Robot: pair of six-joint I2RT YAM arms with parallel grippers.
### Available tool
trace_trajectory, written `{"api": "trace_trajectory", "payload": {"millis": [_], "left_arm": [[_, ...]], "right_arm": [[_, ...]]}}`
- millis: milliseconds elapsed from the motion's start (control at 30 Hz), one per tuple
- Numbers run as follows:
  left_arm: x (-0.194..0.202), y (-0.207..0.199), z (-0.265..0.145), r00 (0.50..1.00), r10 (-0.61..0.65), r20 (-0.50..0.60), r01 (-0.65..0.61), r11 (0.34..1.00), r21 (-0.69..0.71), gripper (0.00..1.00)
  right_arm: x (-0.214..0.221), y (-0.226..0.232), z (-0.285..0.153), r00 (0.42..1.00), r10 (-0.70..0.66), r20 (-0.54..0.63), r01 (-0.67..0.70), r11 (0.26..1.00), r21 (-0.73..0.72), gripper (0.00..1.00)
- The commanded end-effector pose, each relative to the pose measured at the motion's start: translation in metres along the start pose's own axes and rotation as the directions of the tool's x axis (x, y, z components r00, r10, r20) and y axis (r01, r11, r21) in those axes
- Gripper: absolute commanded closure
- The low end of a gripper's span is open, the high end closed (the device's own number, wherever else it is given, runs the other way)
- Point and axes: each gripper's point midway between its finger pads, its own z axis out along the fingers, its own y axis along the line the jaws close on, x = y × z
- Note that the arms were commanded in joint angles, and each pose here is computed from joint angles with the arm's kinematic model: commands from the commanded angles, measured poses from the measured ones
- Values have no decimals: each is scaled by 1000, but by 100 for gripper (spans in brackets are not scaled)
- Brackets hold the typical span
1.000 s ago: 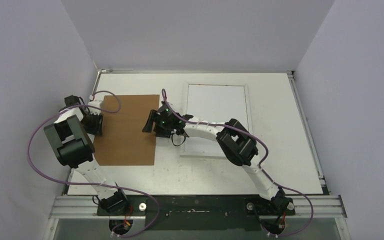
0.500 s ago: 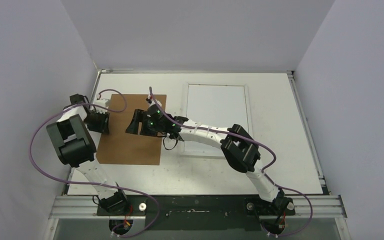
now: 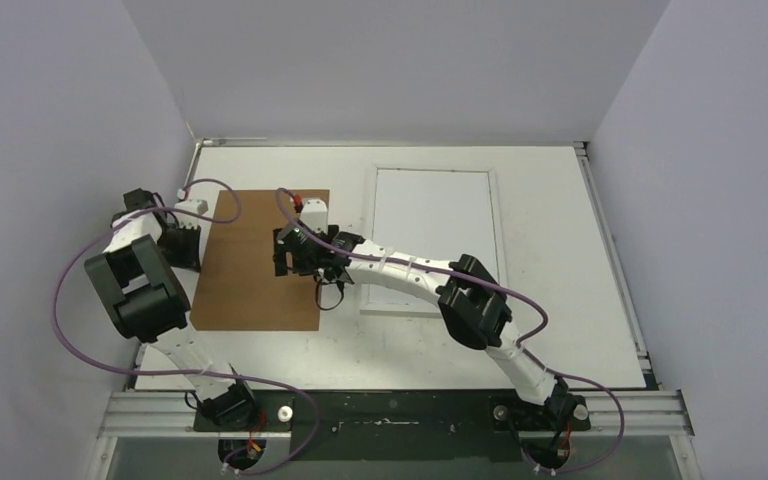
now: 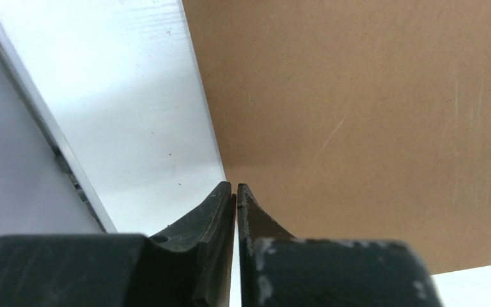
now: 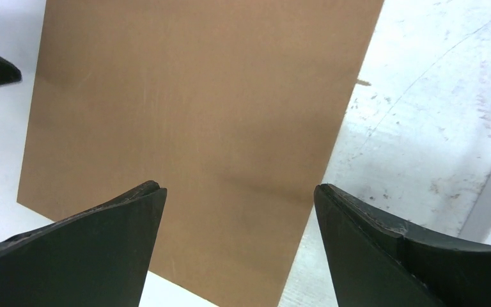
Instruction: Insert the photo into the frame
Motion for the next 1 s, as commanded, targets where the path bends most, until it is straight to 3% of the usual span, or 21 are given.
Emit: {"api": "trace_trajectory", "payload": {"millis": [0,233,333,433,600,767,900,967], "left_arm": [[-27,13,-28,997,39,60,-34,996,-87,96],[-35,55,-23,998,57,26,-46,950,-310,100],[-37,68,-16,998,54,22,-42,933,-358,100],[-41,71,-6,998,63,24,-50,925,-377,100],[-44,56,12,997,72,29,-58,940,-335,100],[-44,32,22,998,59,23,-51,967,-248,100],[-44,19,28,998,64,14,-60,976,-210,100],[-43,13,30,997,70,11,-67,979,-193,100]], "right_arm": [[-7,-17,-2,998,56,9,-56,998,-1,10],[-25,-22,-17,991,-84,109,64,983,172,10],[-17,-19,-3,997,41,59,-45,997,65,10],[-11,-25,-1,997,68,43,-68,998,-1,10],[-20,-31,0,998,-13,69,3,990,138,10],[-26,-41,1,992,78,98,-90,988,122,10],[-51,-54,-25,969,109,221,-144,978,151,10],[-61,-43,-40,957,48,286,-96,983,157,10]]}}
